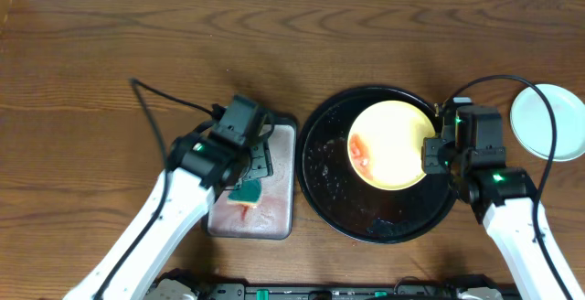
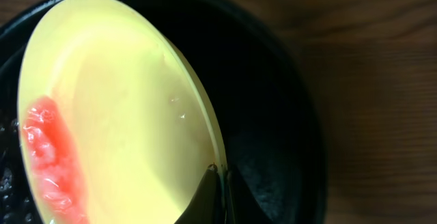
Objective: Clean dirty plates on tray and stack at the side
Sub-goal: 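Tilt the yellow plate upright with right gripper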
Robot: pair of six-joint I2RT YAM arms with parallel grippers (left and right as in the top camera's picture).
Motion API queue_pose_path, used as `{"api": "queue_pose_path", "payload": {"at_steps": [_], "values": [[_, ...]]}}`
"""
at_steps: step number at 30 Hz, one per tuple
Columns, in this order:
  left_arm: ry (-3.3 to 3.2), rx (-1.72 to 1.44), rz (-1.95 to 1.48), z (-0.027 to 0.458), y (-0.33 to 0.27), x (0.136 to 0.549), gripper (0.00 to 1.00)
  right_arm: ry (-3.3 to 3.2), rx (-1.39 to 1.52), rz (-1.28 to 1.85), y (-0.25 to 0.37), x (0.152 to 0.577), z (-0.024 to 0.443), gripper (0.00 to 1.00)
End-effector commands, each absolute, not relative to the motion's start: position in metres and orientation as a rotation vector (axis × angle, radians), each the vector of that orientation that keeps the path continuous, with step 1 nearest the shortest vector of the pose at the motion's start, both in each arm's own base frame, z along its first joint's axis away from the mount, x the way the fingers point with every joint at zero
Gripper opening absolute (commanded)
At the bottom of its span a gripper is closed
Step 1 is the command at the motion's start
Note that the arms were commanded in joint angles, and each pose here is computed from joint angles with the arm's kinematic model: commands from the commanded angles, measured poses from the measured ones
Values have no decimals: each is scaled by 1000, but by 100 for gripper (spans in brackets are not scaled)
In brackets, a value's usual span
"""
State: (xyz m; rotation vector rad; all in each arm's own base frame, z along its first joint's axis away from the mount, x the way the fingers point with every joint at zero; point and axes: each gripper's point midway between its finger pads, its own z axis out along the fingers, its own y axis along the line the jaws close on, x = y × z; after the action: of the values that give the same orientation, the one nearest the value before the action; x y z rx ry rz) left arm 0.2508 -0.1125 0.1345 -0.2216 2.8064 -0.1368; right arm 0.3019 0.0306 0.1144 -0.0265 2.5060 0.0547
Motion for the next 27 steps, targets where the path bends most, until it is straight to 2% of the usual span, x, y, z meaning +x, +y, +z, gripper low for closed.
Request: {"api": "queue_pose_path", "payload": {"at_steps": [1,3,17,27], "values": [[2766,-228,-177,150,-110,247,76,2439,-22,-79,19,301,134,1],[2755,-228,-185,153,-110,246,84,2414,-36,-86,22,300,141,1],[2759,-228,-182,152,-110,246,84,2332,-164,-175,42,305,158,1],[2759,-228,-182,152,-110,246,84,2246,-304,-482,56,289,177,1]]}}
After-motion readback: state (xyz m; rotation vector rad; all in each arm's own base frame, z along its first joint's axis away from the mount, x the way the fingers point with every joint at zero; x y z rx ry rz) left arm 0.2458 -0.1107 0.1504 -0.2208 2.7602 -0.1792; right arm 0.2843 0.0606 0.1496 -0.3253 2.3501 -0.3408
